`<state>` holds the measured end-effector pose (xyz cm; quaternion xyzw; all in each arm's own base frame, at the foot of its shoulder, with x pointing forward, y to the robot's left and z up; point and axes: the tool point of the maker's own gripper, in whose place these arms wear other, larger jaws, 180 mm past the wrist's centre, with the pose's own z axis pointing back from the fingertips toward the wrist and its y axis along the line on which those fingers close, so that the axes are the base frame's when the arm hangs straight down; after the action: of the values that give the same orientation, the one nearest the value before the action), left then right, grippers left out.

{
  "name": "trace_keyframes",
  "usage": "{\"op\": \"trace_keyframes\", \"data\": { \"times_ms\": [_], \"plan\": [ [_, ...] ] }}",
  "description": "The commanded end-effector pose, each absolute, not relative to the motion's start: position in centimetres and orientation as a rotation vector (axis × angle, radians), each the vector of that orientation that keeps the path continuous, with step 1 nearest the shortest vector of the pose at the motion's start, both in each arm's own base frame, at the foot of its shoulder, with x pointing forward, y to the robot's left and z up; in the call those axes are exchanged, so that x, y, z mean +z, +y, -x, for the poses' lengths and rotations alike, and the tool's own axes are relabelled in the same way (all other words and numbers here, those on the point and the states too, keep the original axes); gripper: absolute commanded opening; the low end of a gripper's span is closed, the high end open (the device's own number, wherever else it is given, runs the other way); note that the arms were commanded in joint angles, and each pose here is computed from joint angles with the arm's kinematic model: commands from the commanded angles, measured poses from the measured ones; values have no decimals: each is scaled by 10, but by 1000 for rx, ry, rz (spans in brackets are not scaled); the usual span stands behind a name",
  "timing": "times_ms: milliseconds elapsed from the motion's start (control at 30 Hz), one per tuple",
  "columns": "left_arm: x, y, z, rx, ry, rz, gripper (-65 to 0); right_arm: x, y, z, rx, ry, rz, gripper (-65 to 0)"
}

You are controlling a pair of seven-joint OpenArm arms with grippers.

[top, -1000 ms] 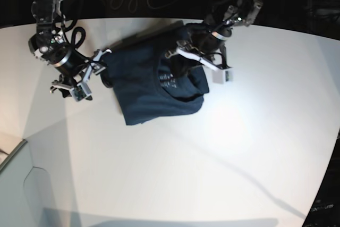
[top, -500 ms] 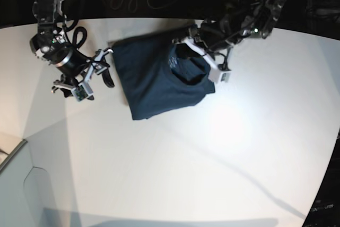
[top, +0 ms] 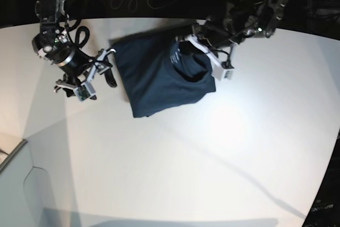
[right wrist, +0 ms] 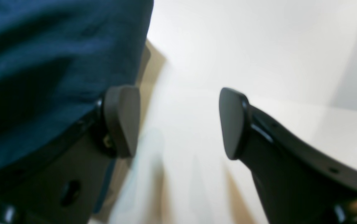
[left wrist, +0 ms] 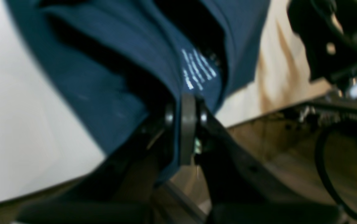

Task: Layout the t-shirt on the table in an organized manner, then fold the t-shirt properly
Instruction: 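Pull the bundle edges with both grippers to square it flat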

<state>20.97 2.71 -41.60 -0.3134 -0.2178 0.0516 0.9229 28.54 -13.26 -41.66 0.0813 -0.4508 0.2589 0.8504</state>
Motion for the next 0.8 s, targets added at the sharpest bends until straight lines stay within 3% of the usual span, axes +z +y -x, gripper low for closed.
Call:
{"op": "trace_keyframes", "data": {
  "times_ms": [0, 500, 633, 767],
  "plan": [
    [-407, 29, -217, 109, -474, 657, -650, -403, -131, -293, 549, -1004, -185, -251],
    [-434, 57, -212, 183, -433, 590, -634, -404, -131, -290, 549, -999, -187, -251],
    [-445, 68, -211, 224, -414, 565, -514, -404, -131, -291, 549, -1001, -186, -251],
    [-448, 76, -212, 245, -415, 550, -321, -403, -130, -292, 551, -1004, -187, -251]
  ]
}}
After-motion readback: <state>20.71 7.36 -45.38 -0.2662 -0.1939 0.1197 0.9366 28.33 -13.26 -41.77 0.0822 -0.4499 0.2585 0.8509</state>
